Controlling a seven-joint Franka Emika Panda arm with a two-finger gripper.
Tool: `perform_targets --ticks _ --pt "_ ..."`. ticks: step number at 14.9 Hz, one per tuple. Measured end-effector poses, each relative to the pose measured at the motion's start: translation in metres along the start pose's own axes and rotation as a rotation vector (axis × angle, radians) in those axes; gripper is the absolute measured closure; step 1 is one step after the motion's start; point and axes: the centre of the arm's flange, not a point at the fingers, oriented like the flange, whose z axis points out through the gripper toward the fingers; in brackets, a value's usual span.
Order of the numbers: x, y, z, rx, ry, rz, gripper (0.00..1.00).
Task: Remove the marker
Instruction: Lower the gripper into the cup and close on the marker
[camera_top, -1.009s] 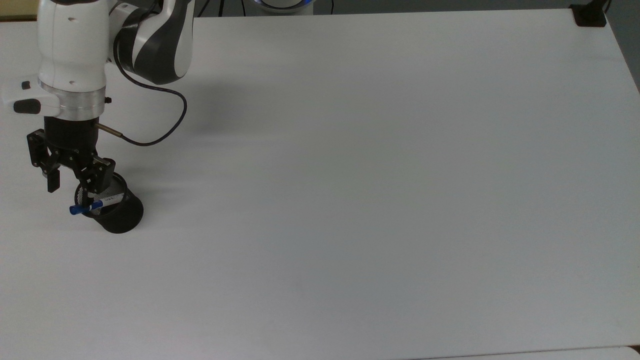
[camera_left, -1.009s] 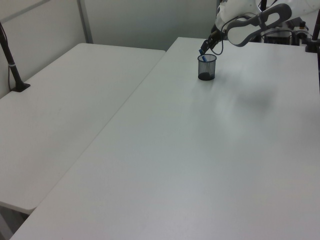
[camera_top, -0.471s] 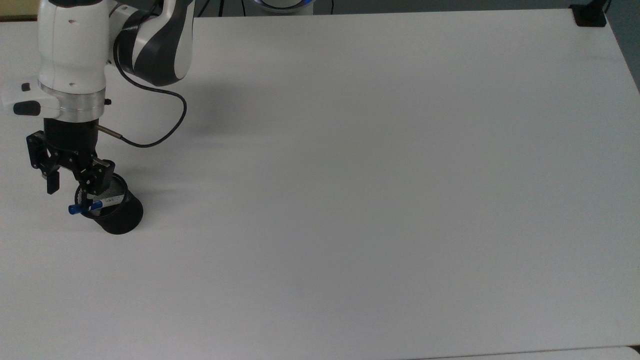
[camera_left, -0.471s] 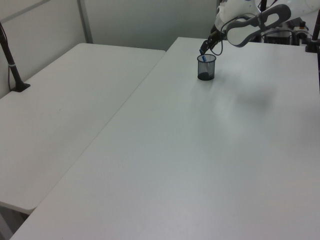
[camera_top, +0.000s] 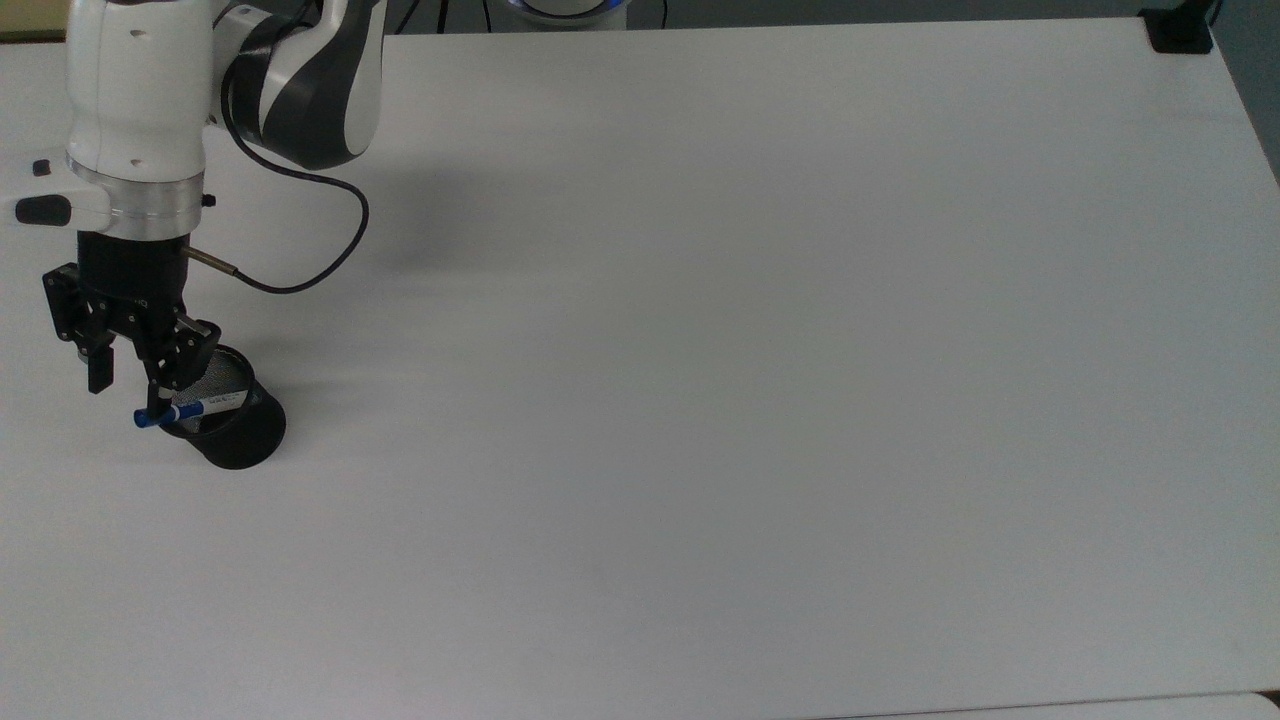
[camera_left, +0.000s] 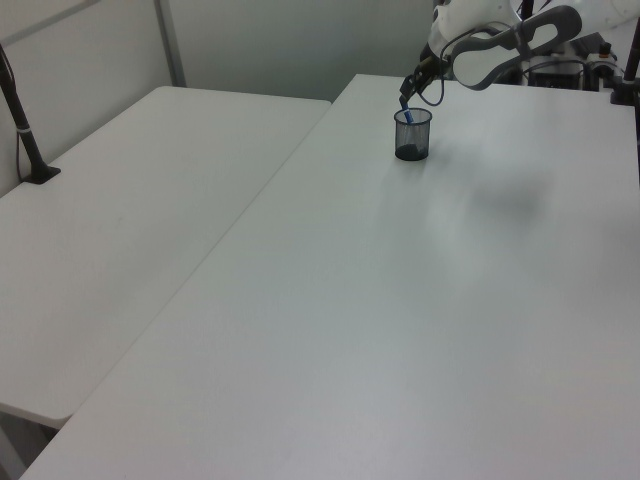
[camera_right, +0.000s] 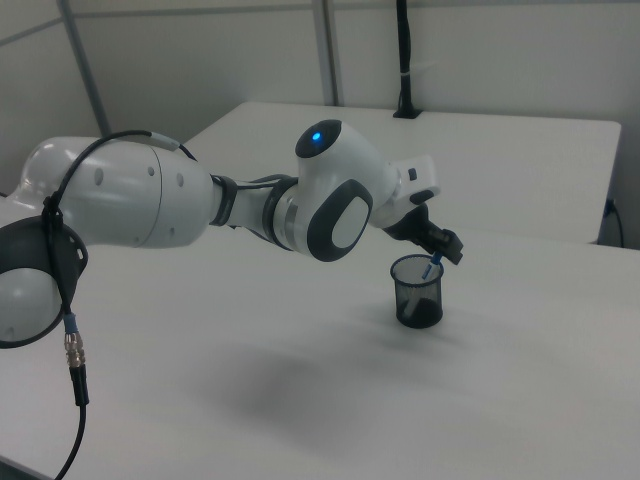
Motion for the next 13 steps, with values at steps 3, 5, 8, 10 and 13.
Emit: perform_targets --ticks 3,5,8,10,13 --pt "0.000 -0.001 0.000 0.001 0.000 -0.001 0.43" --pt "0.000 -0.002 0.000 0.001 0.000 -0.002 0.43" --pt "0.000 -0.003 0.000 0.003 0.000 -0.003 0.41" --pt "0.000 -0.007 0.000 0.006 0.000 -0.007 0.38" --pt "-0.001 -0.014 0.001 0.012 -0.002 -0.014 0.38"
